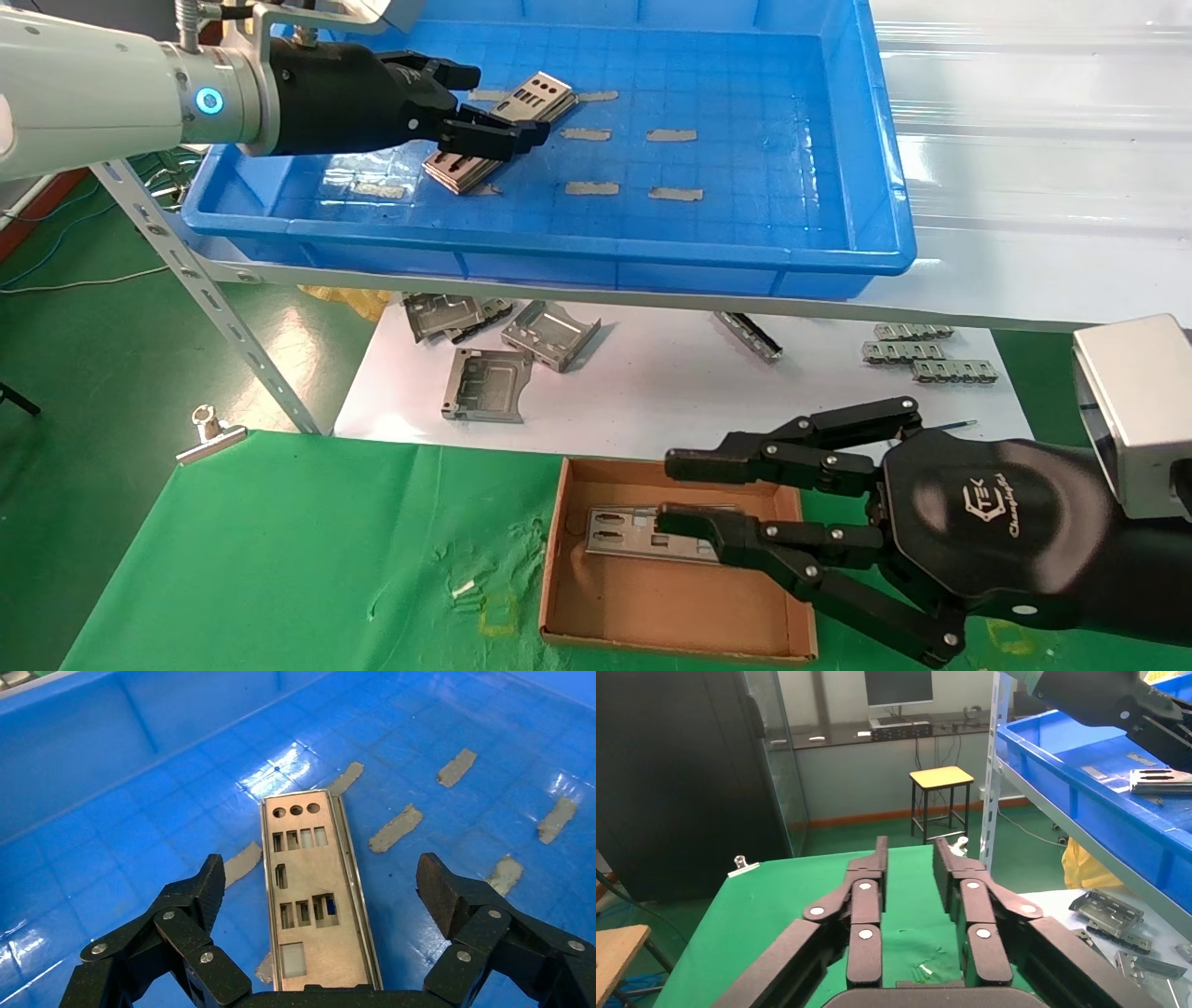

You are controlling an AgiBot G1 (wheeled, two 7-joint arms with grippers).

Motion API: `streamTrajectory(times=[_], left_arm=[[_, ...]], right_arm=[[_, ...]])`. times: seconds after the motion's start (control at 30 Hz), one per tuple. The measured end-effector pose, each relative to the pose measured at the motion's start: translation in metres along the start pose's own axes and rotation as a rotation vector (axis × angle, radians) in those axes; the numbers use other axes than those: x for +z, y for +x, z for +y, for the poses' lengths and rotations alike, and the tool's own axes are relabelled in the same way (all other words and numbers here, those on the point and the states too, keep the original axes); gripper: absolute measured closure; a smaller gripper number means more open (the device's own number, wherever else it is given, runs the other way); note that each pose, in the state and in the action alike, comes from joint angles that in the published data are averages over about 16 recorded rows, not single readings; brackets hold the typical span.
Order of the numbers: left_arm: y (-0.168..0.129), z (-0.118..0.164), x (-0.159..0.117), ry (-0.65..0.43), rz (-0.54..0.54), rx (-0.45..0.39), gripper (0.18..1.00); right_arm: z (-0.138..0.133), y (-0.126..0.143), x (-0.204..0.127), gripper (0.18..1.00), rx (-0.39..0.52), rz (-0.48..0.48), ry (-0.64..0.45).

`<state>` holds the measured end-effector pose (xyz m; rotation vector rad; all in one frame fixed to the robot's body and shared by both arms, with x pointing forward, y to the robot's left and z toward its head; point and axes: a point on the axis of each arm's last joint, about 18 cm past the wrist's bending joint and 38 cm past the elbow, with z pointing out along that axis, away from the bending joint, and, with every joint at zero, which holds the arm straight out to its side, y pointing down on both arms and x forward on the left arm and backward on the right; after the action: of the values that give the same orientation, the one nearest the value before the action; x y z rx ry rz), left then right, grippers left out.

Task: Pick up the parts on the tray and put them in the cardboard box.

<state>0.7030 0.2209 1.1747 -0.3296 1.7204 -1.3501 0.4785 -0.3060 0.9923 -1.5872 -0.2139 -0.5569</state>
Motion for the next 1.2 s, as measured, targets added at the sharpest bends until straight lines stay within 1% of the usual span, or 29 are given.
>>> streamTrajectory(times=[0.1,0.23,0.3,0.43,0.5,0.63,0.77,0.83,0.97,1.03,1.2], left_arm=[[0.0001,0.0020,0.0012,-0.006,-0.003,-0.002,0.202],[0.0004,0.0040,0.0027,-0.009,-0.006,-0.004,0.221],[0.0006,0.0049,0.0034,-0.009,-0.007,-0.006,0.243],[0.0008,0.0064,0.0046,-0.005,-0.010,-0.013,0.284],[0.0007,0.0068,0.0051,-0.001,-0.012,-0.016,0.319],[0.0003,0.0071,0.0059,0.007,-0.016,-0.022,0.382],[-0.0002,0.0072,0.0067,0.014,-0.022,-0.025,0.475],[-0.0006,0.0071,0.0071,0.017,-0.026,-0.026,0.510],[-0.0016,0.0067,0.0080,0.022,-0.034,-0.026,0.601],[-0.0021,0.0063,0.0083,0.024,-0.038,-0.025,0.631],[-0.0034,0.0049,0.0086,0.031,-0.047,-0.022,0.697]], right_arm=[[0.0000,0.0000,0.0000,0.858,0.000,0.000,0.000],[0.0000,0.0000,0.0000,0.778,0.000,0.000,0.000],[0.0000,0.0000,0.0000,0.746,0.000,0.000,0.000],[0.0000,0.0000,0.0000,0.644,0.000,0.000,0.000],[0.0000,0.0000,0.0000,0.607,0.000,0.000,0.000],[0.0000,0.0000,0.0000,0.499,0.000,0.000,0.000],[0.0000,0.0000,0.0000,0.411,0.000,0.000,0.000],[0.0000,0.0000,0.0000,0.365,0.000,0.000,0.000],[0.0000,0.0000,0.0000,0.299,0.000,0.000,0.000],[0.0000,0.0000,0.0000,0.264,0.000,0.000,0.000],[0.0000,0.0000,0.0000,0.214,0.000,0.000,0.000]])
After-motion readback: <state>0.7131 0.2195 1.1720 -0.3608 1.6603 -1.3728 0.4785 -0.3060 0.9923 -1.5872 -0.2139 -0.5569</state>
